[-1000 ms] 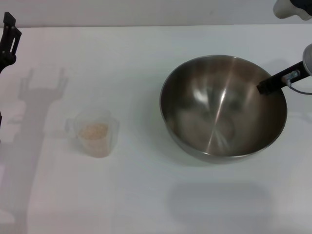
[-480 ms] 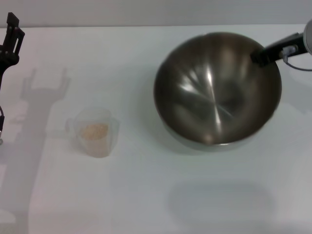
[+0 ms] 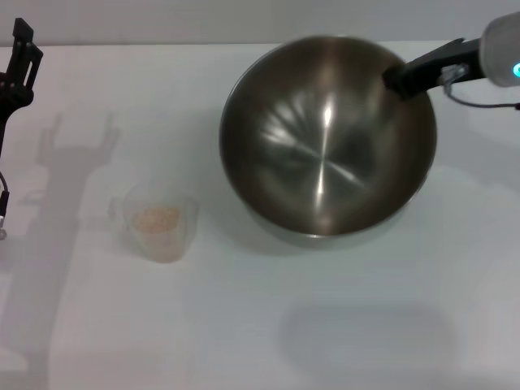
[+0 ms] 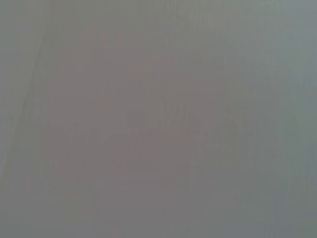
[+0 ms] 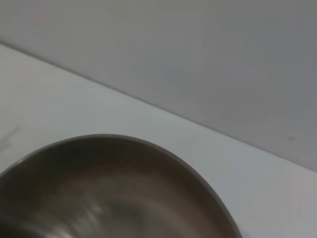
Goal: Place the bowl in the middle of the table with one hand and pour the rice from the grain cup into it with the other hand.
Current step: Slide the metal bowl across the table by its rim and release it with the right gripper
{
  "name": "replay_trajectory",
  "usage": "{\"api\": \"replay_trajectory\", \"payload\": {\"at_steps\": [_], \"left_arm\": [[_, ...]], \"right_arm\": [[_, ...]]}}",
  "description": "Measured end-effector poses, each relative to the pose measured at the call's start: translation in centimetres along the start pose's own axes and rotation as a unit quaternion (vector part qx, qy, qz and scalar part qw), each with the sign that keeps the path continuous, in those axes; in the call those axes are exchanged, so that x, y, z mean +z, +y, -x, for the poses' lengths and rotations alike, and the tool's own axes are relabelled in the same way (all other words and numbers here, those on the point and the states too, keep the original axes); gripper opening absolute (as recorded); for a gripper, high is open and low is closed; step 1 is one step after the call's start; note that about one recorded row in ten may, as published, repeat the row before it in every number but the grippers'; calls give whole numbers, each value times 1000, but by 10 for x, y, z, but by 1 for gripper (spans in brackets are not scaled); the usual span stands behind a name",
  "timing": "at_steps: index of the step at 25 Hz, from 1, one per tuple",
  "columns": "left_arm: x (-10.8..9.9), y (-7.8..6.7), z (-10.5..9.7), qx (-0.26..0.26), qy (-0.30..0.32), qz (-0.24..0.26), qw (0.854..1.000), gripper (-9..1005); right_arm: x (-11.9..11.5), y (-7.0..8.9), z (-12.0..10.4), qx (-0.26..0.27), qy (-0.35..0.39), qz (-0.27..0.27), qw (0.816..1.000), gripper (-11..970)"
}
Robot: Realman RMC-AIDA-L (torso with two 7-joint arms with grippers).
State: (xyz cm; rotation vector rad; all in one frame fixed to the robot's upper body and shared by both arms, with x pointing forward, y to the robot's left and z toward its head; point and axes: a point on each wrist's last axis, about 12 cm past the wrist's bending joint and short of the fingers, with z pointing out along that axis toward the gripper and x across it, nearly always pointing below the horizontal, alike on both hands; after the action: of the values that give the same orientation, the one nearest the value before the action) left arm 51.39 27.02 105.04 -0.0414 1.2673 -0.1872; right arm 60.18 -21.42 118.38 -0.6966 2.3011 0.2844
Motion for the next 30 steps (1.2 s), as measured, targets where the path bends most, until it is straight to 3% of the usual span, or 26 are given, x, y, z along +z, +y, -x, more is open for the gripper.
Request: {"api": "replay_trajectory", "payload": {"at_steps": [6, 22, 30], "left_arm": [[0, 1, 0, 1, 0, 0, 1000, 814], [0, 1, 0, 1, -1, 0, 1000, 814], [0, 1, 0, 1, 0, 0, 1000, 813]], "right_arm": [[19, 18, -2, -20, 17, 22, 999, 10], [34, 25, 0, -14, 41, 40, 998, 90], [28, 26, 5, -20, 26, 37, 999, 246]]}}
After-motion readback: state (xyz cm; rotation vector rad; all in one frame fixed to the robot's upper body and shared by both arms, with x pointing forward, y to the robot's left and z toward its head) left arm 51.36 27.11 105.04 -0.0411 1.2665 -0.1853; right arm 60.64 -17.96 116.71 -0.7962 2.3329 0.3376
